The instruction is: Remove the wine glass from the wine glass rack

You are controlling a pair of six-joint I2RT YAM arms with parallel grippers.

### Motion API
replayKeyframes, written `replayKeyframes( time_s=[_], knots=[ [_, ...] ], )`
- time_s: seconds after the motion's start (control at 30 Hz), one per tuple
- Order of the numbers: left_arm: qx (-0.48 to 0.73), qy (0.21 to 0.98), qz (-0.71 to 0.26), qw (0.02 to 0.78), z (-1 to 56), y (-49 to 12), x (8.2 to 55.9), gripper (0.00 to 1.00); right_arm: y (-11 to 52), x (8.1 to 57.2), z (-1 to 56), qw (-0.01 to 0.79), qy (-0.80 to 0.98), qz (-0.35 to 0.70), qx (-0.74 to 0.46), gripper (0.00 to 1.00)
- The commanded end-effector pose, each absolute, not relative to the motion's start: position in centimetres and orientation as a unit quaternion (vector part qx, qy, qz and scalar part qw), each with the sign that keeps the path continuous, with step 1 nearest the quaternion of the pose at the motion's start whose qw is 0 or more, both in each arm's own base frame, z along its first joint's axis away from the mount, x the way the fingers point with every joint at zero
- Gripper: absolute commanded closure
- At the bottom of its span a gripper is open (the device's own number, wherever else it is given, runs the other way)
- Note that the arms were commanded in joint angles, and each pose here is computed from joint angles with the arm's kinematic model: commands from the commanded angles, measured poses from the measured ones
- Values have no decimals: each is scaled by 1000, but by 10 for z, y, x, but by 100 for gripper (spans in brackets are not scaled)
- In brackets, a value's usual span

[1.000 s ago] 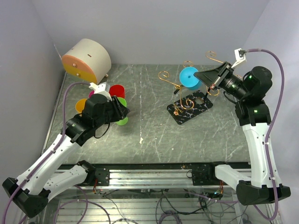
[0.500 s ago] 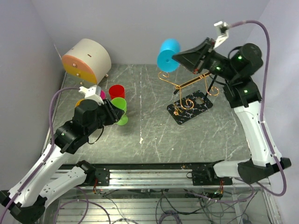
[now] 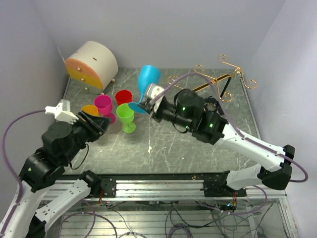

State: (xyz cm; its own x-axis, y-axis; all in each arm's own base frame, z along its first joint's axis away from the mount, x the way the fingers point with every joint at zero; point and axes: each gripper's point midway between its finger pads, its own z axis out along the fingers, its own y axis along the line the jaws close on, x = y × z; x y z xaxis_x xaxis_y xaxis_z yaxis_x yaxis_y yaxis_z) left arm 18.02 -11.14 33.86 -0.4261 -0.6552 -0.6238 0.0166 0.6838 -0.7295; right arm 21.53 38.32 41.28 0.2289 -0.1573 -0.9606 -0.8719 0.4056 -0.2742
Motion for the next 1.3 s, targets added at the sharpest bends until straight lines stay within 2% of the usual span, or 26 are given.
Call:
replayKeyframes(
  time_s=[0.0,0.2,0.4,0.8,1.27],
  knots=[
    [-258,753,-365,483,354,-100,168,48,367,218,424,711,501,170,-464,100],
    [-260,756,-420,428,356,-122,157,42,381,188,397,736,459,156,-473,100],
    [-274,745,-469,387,343,-140,155,41,398,154,384,760,407,144,-486,100],
    [-281,727,-511,362,337,-150,152,41,423,135,333,746,398,130,-518,100],
    [-268,739,-528,321,314,-175,159,49,439,109,325,739,372,181,-533,100]
  ],
)
